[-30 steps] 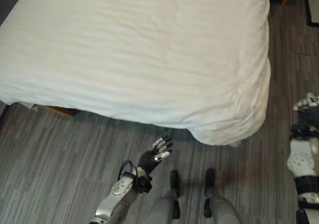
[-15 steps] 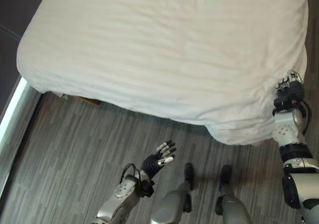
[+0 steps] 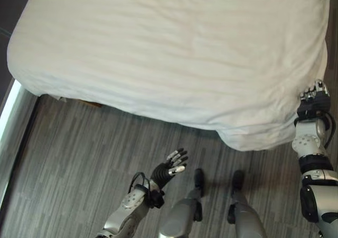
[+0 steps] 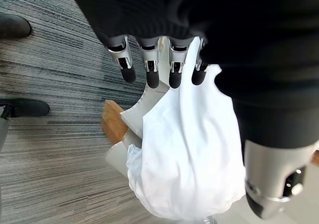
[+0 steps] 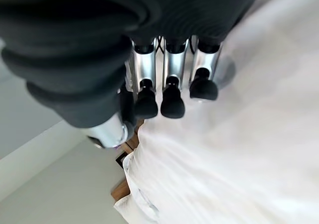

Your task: Making the bed.

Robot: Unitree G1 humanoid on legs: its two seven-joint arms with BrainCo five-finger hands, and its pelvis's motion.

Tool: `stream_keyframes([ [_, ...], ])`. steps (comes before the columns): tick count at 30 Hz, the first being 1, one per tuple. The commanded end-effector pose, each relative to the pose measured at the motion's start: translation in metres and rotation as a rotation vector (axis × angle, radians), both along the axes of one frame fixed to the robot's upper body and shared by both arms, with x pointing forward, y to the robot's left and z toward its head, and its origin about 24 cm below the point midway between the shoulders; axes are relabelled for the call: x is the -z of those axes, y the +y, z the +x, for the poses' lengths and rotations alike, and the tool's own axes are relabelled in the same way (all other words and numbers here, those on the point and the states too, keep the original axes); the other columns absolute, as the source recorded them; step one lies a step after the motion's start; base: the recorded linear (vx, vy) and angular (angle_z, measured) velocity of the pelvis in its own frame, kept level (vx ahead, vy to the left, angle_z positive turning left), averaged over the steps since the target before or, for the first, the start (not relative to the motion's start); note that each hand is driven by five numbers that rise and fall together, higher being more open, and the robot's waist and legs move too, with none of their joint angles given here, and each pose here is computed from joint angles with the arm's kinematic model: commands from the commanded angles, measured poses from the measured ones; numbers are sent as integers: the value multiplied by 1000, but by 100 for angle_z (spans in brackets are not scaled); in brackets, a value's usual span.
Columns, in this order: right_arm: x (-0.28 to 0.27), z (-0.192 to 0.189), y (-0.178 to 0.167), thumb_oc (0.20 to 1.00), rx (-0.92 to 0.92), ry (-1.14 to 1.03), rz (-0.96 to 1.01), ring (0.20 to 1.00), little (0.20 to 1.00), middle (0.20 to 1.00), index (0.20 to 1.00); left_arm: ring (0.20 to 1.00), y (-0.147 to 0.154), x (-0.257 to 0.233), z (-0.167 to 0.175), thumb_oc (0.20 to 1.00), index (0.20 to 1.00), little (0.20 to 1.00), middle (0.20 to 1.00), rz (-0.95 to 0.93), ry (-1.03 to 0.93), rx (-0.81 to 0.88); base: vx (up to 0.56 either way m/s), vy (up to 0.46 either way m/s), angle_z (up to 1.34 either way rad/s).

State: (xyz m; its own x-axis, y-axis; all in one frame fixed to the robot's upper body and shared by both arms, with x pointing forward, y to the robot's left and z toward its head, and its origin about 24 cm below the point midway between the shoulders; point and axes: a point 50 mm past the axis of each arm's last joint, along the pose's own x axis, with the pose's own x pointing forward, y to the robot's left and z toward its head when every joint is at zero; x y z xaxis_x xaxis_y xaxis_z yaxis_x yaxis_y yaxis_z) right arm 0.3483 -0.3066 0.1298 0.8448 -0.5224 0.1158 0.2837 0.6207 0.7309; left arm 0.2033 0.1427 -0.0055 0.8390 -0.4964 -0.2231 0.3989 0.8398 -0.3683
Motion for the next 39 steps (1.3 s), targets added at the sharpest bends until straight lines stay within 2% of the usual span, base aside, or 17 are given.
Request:
stream_keyframes([
  [1,-30,0,-10,200,28,-110,-39,200,200,200,200,1000,-5,-12,1,1000,1000,1000,1000,-43,-58,38,0,0,0],
  [14,-31,3,-27,200,87,-15,-56,200,200,200,200,1000,-6,-13,1,1000,1000,1000,1000,-20,-73,41,-36,3,-1],
  [18,-16,-4,-33,200,117,35,-53,200,200,200,200,1000,-6,-13,2,1000,1000,1000,1000,-13,-81,23,-42,8,-6],
  [22,11,-18,-51,200,167,178,-72,200,200,200,200,1000,-5,-15,4,1000,1000,1000,1000,-10,-95,14,-26,14,-6],
  [25,46,-37,-61,200,197,310,-58,200,200,200,200,1000,-3,-15,5,1000,1000,1000,1000,2,-106,2,-3,-2,-1],
  [26,75,-57,-68,200,210,426,-54,200,200,200,200,1000,-1,-17,7,1000,1000,1000,1000,6,-118,-7,0,0,0],
  [29,101,-79,-75,200,240,526,-29,200,200,200,200,1000,1,-19,8,1000,1000,1000,1000,4,-126,-18,0,0,0],
  [31,127,-113,-85,200,301,615,7,200,200,200,200,1000,6,-22,10,1000,1000,1000,1000,-6,-137,-43,16,1,1],
  [35,134,-147,-101,200,412,613,39,200,200,200,200,1000,9,-24,13,1000,1000,1000,1000,-24,-143,-75,0,0,0],
  [37,114,-162,-116,200,535,498,12,200,200,200,200,1000,12,-25,14,1000,1000,1000,1000,-39,-145,-103,0,0,2],
  [39,106,-164,-118,200,561,461,-15,200,200,200,200,1000,13,-24,13,1000,1000,1000,1000,-37,-143,-101,0,0,0],
])
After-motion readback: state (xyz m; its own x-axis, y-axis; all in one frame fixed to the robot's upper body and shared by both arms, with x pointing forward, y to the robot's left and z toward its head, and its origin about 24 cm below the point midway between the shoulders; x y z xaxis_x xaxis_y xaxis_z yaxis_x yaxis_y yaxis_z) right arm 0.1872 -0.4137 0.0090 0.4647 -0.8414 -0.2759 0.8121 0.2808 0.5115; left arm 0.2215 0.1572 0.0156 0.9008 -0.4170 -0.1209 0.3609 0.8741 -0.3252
